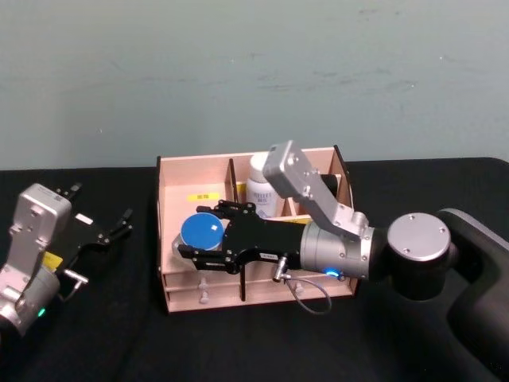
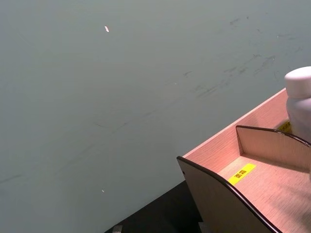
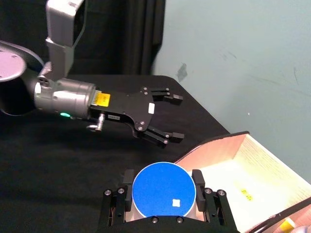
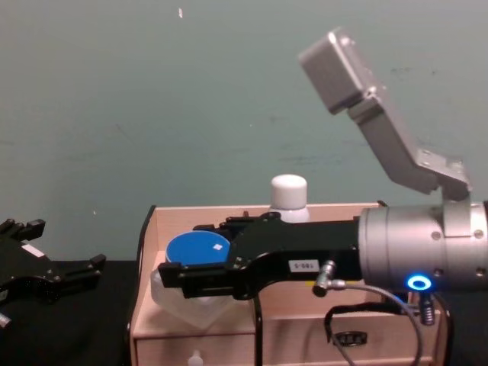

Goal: Pick up the facial cleanser and watermelon frost from the table and place them into the tiered storage box.

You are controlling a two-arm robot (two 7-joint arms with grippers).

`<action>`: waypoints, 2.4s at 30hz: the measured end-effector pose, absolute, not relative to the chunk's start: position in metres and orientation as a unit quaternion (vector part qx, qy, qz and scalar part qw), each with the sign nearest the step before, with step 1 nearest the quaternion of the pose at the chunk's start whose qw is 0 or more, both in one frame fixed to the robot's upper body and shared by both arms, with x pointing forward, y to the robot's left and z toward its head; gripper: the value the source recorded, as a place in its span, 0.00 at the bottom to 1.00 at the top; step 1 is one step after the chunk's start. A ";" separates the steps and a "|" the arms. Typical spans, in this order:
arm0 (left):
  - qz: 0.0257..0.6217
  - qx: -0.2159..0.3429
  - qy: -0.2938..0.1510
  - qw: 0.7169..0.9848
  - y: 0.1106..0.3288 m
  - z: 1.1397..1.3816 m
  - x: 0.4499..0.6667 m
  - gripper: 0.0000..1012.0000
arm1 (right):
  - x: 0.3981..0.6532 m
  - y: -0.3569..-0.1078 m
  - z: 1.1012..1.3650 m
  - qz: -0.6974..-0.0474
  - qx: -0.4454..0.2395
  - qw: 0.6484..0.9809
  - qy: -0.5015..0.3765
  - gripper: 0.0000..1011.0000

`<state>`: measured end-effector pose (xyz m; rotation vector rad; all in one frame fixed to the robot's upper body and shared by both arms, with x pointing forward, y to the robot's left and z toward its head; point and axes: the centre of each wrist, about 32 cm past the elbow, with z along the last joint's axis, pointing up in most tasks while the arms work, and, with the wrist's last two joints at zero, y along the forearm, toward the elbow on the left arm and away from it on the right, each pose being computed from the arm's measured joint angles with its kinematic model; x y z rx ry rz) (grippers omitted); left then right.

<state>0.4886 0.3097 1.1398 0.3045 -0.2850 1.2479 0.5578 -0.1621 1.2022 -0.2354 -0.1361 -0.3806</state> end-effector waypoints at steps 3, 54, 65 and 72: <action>0.580 0.141 -0.132 0.791 0.310 1.140 0.489 1.00 | 0.557 -0.156 1.202 -0.197 -0.123 0.970 -0.069 0.72; 0.580 0.141 -0.132 0.791 0.310 1.140 0.489 1.00 | 0.577 -0.143 1.189 -0.229 -0.127 0.962 -0.075 0.72; 0.580 0.142 -0.132 0.791 0.310 1.140 0.489 1.00 | 0.579 -0.147 1.189 -0.235 -0.125 0.961 -0.075 0.95; 0.580 0.142 -0.132 0.791 0.310 1.140 0.489 1.00 | 0.578 -0.151 1.192 -0.246 -0.114 0.958 -0.090 0.99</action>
